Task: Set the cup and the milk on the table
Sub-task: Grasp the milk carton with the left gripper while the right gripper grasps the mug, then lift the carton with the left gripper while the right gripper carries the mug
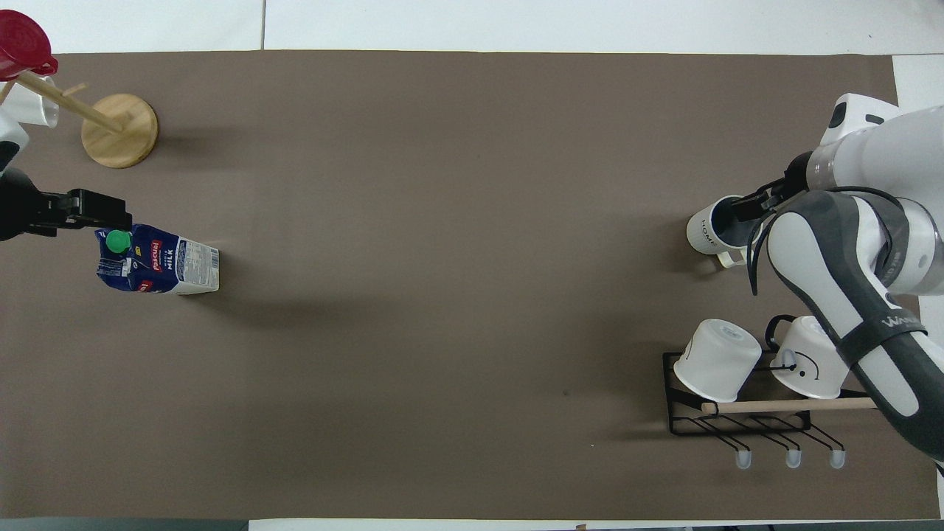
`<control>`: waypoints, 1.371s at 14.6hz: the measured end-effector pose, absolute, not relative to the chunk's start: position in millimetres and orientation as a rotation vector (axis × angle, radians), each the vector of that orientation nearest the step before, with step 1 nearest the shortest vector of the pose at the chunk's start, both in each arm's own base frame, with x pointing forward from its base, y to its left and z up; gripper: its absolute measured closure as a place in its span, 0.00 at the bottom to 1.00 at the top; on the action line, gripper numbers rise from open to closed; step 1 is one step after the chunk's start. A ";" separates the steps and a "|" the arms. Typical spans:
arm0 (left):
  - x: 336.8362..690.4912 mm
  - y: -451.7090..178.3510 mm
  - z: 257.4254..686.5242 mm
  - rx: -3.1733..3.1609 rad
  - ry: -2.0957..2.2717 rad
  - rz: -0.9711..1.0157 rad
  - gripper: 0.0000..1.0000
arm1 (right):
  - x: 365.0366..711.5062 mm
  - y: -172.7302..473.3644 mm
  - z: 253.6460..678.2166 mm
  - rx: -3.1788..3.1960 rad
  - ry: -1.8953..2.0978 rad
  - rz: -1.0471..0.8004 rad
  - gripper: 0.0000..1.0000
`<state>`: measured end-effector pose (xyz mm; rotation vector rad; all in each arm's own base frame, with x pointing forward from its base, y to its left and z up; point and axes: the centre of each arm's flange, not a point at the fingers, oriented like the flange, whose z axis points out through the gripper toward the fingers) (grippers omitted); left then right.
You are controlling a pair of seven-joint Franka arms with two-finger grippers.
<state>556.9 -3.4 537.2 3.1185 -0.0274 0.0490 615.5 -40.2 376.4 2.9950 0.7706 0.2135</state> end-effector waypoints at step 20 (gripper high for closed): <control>548.0 13.5 464.9 3.120 0.025 0.120 0.53 | 633.2 72.3 418.3 3.060 0.744 0.148 0.96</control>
